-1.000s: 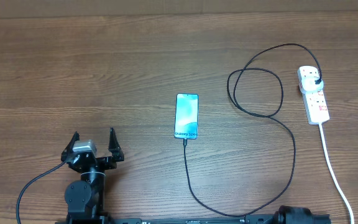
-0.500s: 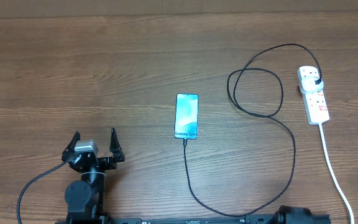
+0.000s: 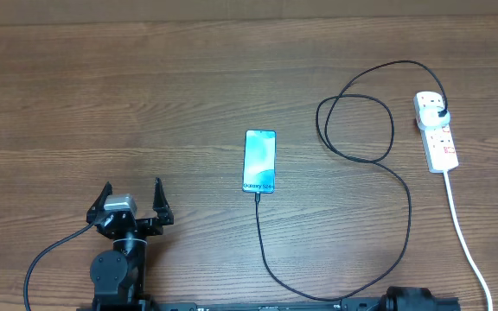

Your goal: Plug charger to phone and switch on socket

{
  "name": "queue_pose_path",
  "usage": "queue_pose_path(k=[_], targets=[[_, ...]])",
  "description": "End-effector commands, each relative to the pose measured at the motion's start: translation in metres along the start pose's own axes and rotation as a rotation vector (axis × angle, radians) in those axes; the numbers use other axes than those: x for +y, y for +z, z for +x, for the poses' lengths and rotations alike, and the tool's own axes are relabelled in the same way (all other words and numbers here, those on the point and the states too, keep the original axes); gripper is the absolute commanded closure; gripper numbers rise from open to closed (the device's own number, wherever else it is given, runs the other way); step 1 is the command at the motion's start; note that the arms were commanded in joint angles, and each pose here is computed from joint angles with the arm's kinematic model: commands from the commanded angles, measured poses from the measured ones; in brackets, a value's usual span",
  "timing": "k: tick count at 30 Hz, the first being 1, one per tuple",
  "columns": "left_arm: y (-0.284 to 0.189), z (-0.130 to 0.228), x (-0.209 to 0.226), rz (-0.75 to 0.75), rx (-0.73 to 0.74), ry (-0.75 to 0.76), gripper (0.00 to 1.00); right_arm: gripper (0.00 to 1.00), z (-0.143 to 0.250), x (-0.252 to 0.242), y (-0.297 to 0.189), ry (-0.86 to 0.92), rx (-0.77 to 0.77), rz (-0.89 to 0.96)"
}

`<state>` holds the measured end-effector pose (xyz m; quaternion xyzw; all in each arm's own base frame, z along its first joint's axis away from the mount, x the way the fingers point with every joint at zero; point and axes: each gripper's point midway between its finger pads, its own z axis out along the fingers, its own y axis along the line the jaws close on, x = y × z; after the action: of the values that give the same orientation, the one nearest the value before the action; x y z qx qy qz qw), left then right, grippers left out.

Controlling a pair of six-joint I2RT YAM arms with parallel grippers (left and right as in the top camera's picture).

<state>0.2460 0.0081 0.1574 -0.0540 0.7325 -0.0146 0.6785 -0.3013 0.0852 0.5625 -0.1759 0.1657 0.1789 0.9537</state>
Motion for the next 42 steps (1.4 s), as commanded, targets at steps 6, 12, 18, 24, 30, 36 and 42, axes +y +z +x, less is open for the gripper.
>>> queue_pose_path(k=[6,12,18,24,30,36,42], targets=[[0.000,0.000,0.000,0.003,-0.007,0.018,0.01,0.96,-0.004,-0.001,-0.007,-0.073,-0.005,-0.021],[0.000,0.000,0.000,0.003,-0.007,0.017,0.00,0.89,-0.008,0.000,-0.005,-0.087,-0.030,-0.029],[0.000,0.000,0.000,0.003,-0.007,0.018,0.00,0.22,0.030,-0.020,-0.001,-0.017,0.100,0.025],[0.000,0.000,0.000,0.003,-0.007,0.018,0.01,0.00,0.173,-0.104,-0.024,0.119,0.536,0.423],[0.000,0.000,0.000,0.003,-0.007,0.018,0.00,0.00,0.338,-0.148,-0.068,0.242,0.925,0.553],[0.000,0.000,0.000,0.003,-0.007,0.018,0.00,0.00,0.422,-0.173,-0.091,0.255,1.003,0.596],[0.000,0.000,0.000,0.003,-0.007,0.017,0.01,0.00,0.472,-0.188,-0.100,0.240,0.955,0.584]])
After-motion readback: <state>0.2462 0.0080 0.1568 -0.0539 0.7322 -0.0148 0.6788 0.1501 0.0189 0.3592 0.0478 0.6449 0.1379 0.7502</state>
